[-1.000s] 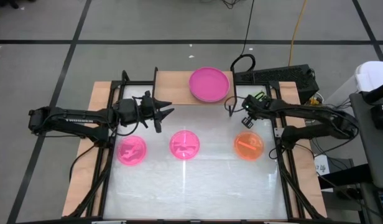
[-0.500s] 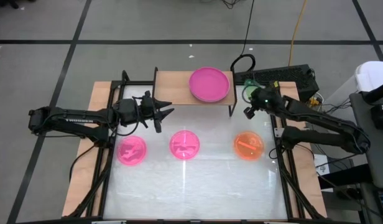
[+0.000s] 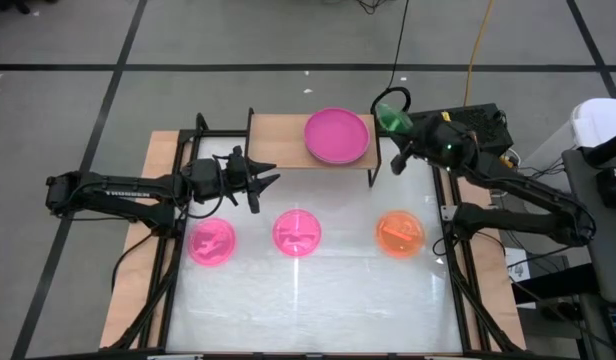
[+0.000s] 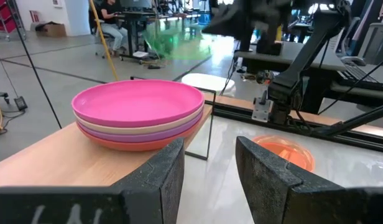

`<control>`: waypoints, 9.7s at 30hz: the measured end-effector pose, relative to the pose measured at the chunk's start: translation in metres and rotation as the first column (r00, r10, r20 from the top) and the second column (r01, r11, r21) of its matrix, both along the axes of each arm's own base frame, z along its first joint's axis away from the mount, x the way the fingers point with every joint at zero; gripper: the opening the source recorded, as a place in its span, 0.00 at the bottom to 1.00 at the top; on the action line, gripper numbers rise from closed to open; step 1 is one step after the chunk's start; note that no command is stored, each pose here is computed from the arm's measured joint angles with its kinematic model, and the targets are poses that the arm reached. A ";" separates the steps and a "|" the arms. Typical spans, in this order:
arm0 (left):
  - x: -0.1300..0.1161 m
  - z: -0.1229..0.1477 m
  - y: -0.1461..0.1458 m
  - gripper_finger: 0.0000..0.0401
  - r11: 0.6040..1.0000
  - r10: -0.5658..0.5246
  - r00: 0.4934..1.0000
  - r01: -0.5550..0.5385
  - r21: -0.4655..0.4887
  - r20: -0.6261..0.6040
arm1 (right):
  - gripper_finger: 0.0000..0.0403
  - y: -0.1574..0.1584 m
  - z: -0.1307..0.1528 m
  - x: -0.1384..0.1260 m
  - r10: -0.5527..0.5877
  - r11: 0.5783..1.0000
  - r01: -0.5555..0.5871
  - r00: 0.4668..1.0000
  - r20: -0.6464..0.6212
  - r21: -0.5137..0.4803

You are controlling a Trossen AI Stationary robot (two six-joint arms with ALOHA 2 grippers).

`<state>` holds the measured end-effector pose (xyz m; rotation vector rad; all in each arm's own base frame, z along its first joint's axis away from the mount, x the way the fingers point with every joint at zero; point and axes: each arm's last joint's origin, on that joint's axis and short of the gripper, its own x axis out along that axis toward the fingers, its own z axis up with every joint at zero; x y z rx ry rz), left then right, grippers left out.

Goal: Place and stack plates onto a shelf
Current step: Put the green transparent plate on the shelf, then stack the pink transparent plate on top of the green transparent plate on the shelf, then stack the orange transparent plate on top of the pink transparent plate on the shelf

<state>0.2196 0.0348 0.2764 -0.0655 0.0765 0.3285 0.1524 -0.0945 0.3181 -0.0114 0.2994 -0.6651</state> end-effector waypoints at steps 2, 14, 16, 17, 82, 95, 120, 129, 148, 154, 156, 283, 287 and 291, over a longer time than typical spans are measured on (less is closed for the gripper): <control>0.000 0.000 0.000 0.37 1.000 0.000 1.000 0.000 0.000 0.001 | 0.00 -0.001 0.010 0.009 0.072 0.997 -0.072 0.996 0.044 -0.010; -0.008 0.014 -0.008 0.37 0.998 0.055 0.995 -0.058 0.036 0.081 | 0.00 -0.009 0.043 0.109 0.318 0.937 -0.328 0.943 -0.100 -0.121; -0.015 0.017 -0.012 0.37 0.995 0.074 0.994 -0.078 0.056 0.075 | 0.00 -0.011 0.048 0.126 0.338 0.924 -0.354 0.933 -0.124 -0.147; -0.018 0.020 -0.015 0.37 0.994 0.078 0.994 -0.083 0.065 0.082 | 0.00 -0.012 0.050 0.135 0.345 0.918 -0.364 0.929 -0.132 -0.159; -0.075 -0.006 -0.032 0.37 0.951 0.275 0.958 -0.284 0.126 0.082 | 0.15 0.012 -0.001 0.236 0.602 0.754 -0.656 0.715 -0.357 -0.041; -0.029 -0.004 -0.043 0.37 0.967 0.193 0.973 -0.167 0.190 -0.124 | 0.12 0.055 -0.008 0.138 0.545 0.804 -0.584 0.800 -0.253 -0.115; 0.081 -0.049 -0.122 0.37 0.961 -0.167 0.794 0.264 0.085 -0.584 | 0.12 0.081 -0.050 0.010 0.584 0.757 -0.482 0.802 0.125 -0.441; 0.099 -0.087 -0.140 0.37 0.966 -0.215 0.753 0.259 -0.019 -0.622 | 0.12 0.082 -0.045 0.005 0.580 0.794 -0.479 0.780 0.235 -0.374; 0.137 -0.127 -0.162 0.37 0.971 -0.092 0.501 0.235 0.034 -0.861 | 0.12 0.088 -0.042 -0.004 0.644 0.765 -0.590 0.685 0.342 -0.259; 0.139 -0.135 -0.151 0.37 0.981 -0.065 0.469 0.192 0.030 -0.881 | 0.12 0.087 -0.043 -0.003 0.654 0.756 -0.583 0.697 0.296 -0.297; 0.140 -0.136 -0.148 0.35 0.982 -0.061 0.469 0.184 0.030 -0.881 | 0.12 0.087 -0.044 -0.003 0.653 0.756 -0.584 0.701 0.285 -0.296; 0.096 0.019 0.067 0.23 0.991 0.129 0.619 -0.066 0.112 -0.775 | 0.12 0.086 -0.046 -0.001 0.629 0.776 -0.565 0.729 0.270 -0.280; 0.095 0.042 0.064 0.24 0.992 0.126 0.616 -0.067 0.108 -0.778 | 0.12 0.086 -0.046 -0.001 0.629 0.776 -0.566 0.729 0.269 -0.279; 0.094 0.068 0.056 0.24 0.993 0.118 0.633 -0.077 0.089 -0.765 | 0.12 0.086 -0.047 -0.001 0.629 0.776 -0.568 0.732 0.263 -0.273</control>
